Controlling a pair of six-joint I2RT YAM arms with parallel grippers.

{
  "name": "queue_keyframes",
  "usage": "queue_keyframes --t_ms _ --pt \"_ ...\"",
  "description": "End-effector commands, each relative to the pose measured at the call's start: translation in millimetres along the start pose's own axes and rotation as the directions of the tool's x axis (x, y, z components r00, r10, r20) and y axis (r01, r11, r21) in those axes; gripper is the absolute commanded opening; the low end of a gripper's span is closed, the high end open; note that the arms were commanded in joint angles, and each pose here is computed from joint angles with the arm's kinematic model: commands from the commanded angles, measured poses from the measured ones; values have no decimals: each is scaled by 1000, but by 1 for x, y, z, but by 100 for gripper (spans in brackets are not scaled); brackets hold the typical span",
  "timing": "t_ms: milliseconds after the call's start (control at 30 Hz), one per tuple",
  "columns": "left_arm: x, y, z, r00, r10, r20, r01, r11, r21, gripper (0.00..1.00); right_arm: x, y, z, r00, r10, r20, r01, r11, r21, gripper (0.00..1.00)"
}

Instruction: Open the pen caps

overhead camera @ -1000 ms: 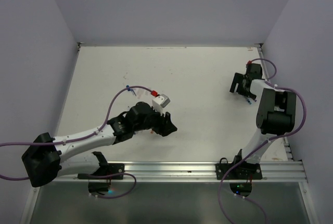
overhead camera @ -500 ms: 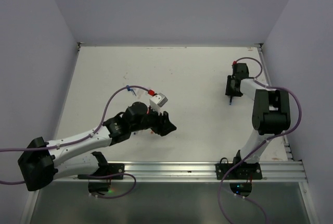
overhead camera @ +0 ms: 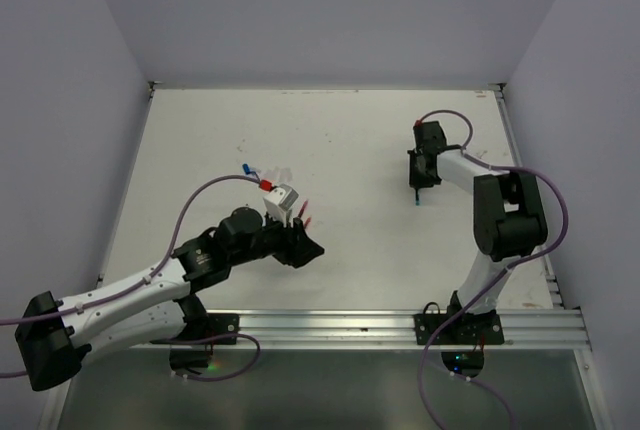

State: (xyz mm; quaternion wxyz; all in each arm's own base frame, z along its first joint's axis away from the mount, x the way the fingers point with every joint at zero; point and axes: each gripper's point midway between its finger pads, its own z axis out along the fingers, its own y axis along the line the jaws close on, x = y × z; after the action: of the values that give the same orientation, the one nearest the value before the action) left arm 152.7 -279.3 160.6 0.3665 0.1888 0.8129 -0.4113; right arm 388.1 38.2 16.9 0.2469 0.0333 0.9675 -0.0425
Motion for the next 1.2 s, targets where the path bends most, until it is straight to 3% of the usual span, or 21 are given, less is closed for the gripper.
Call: queue_keyframes --t_ms 0,200,300,500,767,1167 --pt "1 6 -7 996 -88 30 89 995 -36 59 22 49 -16 999 7 -42 -13 989 -146 0" --pt "-4 13 -14 980 -154 128 160 986 -38 57 21 147 -61 998 25 61 7 879 -477 0" --pt "-5 14 -11 967 -188 171 192 981 -7 57 27 185 -83 997 47 61 -2 805 -593 0" --pt "-6 13 3 973 -174 154 171 985 33 57 38 235 -122 994 76 81 11 663 -749 0" --pt "-18 26 18 970 -193 146 178 978 108 57 44 237 -189 979 146 141 35 565 -825 0" --pt "-35 12 27 962 -212 170 178 965 193 59 52 239 -227 961 236 141 12 475 -880 0"
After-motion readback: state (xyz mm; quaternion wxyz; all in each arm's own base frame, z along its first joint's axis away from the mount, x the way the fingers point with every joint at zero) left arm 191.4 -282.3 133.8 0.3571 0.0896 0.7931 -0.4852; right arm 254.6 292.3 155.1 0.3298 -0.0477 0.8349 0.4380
